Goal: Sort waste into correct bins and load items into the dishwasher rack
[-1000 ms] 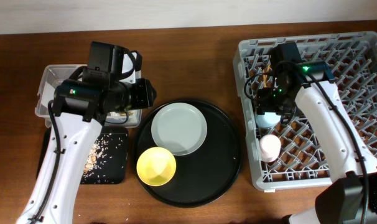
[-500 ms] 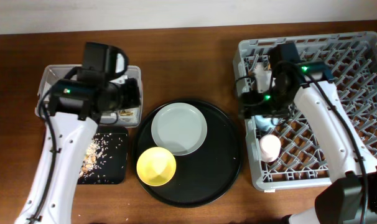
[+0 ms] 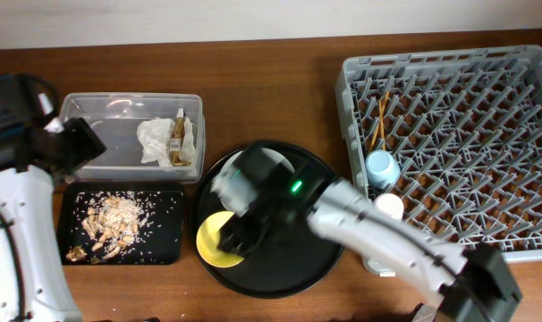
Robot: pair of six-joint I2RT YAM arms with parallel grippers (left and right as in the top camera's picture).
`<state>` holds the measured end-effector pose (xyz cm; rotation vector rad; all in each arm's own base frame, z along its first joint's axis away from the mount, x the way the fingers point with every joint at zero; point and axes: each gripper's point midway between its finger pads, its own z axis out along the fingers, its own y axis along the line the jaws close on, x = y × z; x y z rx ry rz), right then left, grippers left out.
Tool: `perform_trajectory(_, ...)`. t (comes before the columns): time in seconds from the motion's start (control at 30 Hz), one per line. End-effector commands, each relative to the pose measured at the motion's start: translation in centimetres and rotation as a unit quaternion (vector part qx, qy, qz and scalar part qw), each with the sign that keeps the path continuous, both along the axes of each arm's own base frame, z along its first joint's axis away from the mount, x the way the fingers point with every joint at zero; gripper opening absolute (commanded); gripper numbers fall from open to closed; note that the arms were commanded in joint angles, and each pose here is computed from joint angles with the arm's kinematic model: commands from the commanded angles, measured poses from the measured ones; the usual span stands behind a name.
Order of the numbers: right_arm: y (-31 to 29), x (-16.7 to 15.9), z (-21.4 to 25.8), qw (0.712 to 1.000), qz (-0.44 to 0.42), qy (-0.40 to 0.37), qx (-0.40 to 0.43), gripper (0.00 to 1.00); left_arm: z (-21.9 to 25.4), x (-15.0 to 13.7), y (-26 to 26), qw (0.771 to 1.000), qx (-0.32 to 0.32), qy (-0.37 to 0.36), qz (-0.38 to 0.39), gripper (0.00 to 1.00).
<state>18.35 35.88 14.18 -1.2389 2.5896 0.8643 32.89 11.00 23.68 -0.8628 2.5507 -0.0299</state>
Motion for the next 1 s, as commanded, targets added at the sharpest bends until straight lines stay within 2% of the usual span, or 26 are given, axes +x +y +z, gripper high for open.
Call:
perform_trajectory(0.0,1.3,-0.2,-3.5,0.989,-0.017,-0.116,-0.085,0.73,-0.6,-1.3,1.3,0.999,-0.007,0.02,0.027,0.83)
perform_trajectory(0.07,2.7,-0.5,-4.6,0.981,-0.008,-0.165,-0.1,0.71,-0.7,-1.5,1.0,0.999,-0.013,0.025,0.024,0.84)
perform_trajectory(0.17,4.8,-1.3,-6.6,0.976,0.008,-0.192,-0.1,0.64,-0.9,-1.7,0.5,0.999,-0.027,0.029,0.019,0.87)
perform_trajectory(0.2,5.4,-1.5,-7.5,0.976,0.013,-0.194,-0.1,0.61,-0.9,-1.8,0.4,0.999,-0.028,0.031,0.019,0.87)
perform_trajectory(0.23,5.7,-1.5,-8.2,0.976,0.014,-0.193,-0.102,0.59,-1.0,-2.0,0.4,0.999,-0.029,0.034,0.019,0.91)
perform_trajectory(0.37,5.6,-1.0,-9.8,0.975,0.011,-0.19,-0.117,0.45,-1.1,-2.2,0.3,0.999,-0.031,0.039,0.019,0.92)
perform_trajectory(0.43,5.2,-0.6,-10.5,0.974,0.008,-0.187,-0.127,0.41,-1.1,-2.2,0.3,0.999,-0.031,0.04,0.019,0.92)
perform_trajectory(0.47,5.0,-0.5,-10.7,0.974,0.007,-0.186,-0.131,0.35,-1.1,-2.2,0.3,0.999,-0.031,0.04,0.019,0.92)
perform_trajectory(0.6,4.6,-0.7,-10.9,0.973,0.009,-0.183,-0.139,0.2,-1.1,-2.2,0.3,0.999,-0.031,0.04,0.019,0.92)
perform_trajectory(0.8,4.5,-0.7,-10.9,0.973,0.009,-0.182,-0.142,0.14,-1.1,-2.3,0.3,0.998,-0.032,0.04,0.019,0.92)
perform_trajectory(0.87,4.5,-0.7,-10.4,0.973,0.008,-0.183,-0.138,0.04,-1.1,-2.3,0.2,0.998,-0.032,0.042,0.02,0.95)
perform_trajectory(0.9,4.6,-0.7,-10.0,0.974,0.008,-0.185,-0.134,0.04,-1.1,-2.3,0.2,0.998,-0.032,0.042,0.02,0.99)
perform_trajectory(0.97,4.8,-0.5,-7.9,0.974,0.003,-0.192,-0.118,0.04,-1.1,-2.3,0.2,0.998,-0.032,0.042,0.02,0.99)
